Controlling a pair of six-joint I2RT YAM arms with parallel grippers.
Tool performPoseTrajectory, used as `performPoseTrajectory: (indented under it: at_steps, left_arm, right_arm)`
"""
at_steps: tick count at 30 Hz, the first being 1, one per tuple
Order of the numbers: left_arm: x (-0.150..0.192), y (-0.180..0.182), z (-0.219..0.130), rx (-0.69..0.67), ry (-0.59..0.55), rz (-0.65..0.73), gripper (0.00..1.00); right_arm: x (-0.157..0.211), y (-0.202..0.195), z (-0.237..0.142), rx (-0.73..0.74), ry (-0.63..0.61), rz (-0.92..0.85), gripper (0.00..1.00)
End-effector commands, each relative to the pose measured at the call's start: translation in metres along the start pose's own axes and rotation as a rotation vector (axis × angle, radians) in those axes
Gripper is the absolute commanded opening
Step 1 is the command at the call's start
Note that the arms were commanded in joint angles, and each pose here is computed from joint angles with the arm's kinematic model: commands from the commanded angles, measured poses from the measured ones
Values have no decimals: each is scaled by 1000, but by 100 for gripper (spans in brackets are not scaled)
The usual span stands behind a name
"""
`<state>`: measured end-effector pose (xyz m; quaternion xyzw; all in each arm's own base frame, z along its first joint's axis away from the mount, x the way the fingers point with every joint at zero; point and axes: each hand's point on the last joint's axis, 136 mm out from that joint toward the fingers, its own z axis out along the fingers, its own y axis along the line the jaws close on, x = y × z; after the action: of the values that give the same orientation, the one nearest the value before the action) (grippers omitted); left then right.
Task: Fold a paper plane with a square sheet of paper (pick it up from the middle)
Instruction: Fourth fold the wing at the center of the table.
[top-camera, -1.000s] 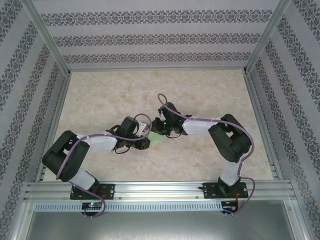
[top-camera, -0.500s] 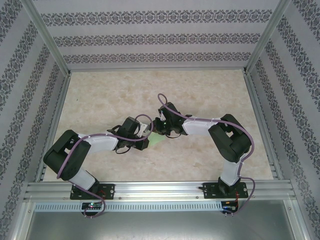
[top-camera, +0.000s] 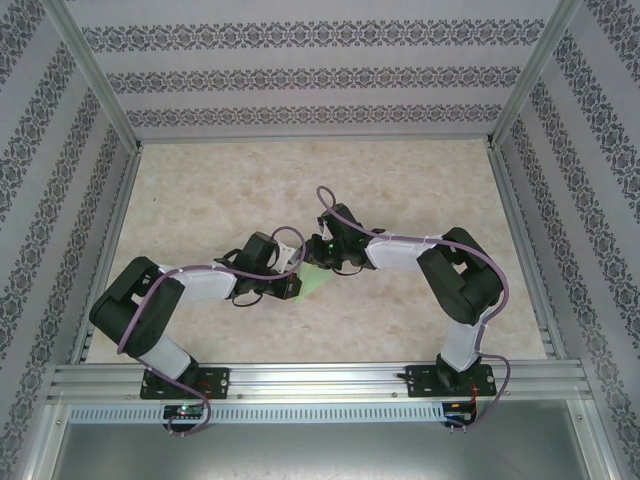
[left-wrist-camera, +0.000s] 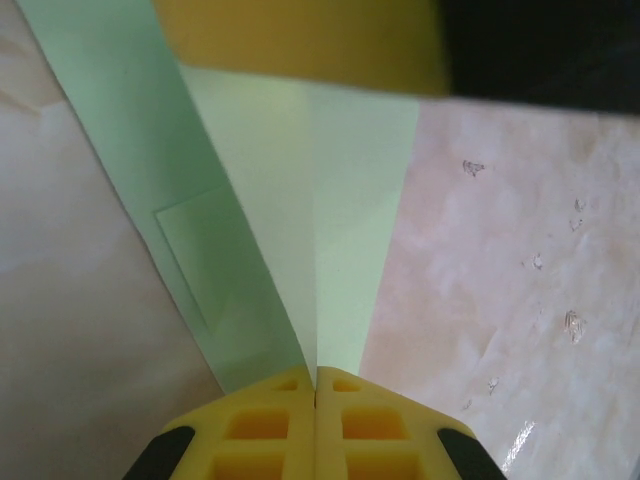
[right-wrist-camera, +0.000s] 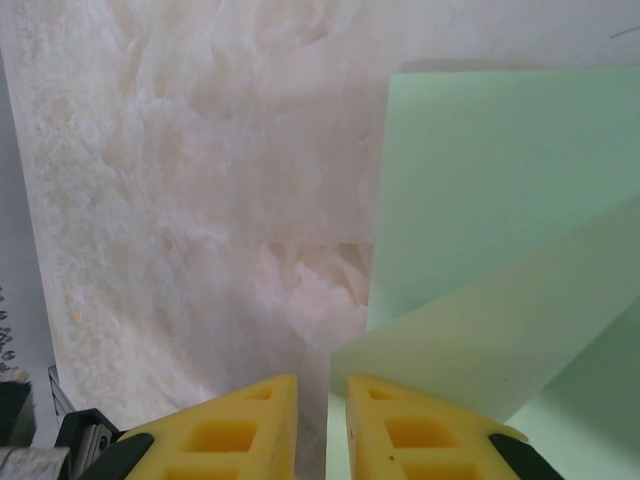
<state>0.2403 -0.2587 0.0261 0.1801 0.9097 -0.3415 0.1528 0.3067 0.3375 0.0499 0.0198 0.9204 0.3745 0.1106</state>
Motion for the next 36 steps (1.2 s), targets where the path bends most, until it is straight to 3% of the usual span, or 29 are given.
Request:
performPoseTrajectory:
  at_steps: [1,11,20,26,36]
  left_arm:
    - [-10,-4,0,57,-23,-25,1]
    - [-4,5,8,90,-16,-95,1]
    - [-6,12,-4,89,-49,-131,1]
    - [-9,11,-5,114,-55,-160,0]
    - [-13,11,-11,159,-75,-228,0]
  right_arm:
    - [-9,8,-8,-17,-30,-25,20]
    - [-13,10,-1,-55,-24,-25,20]
    - [-18,16,-34,-43,-78,-75,19]
    - [-5,20,-21,-52,-18,-85,9]
    - [2,19,-6,-58,13,-73,8]
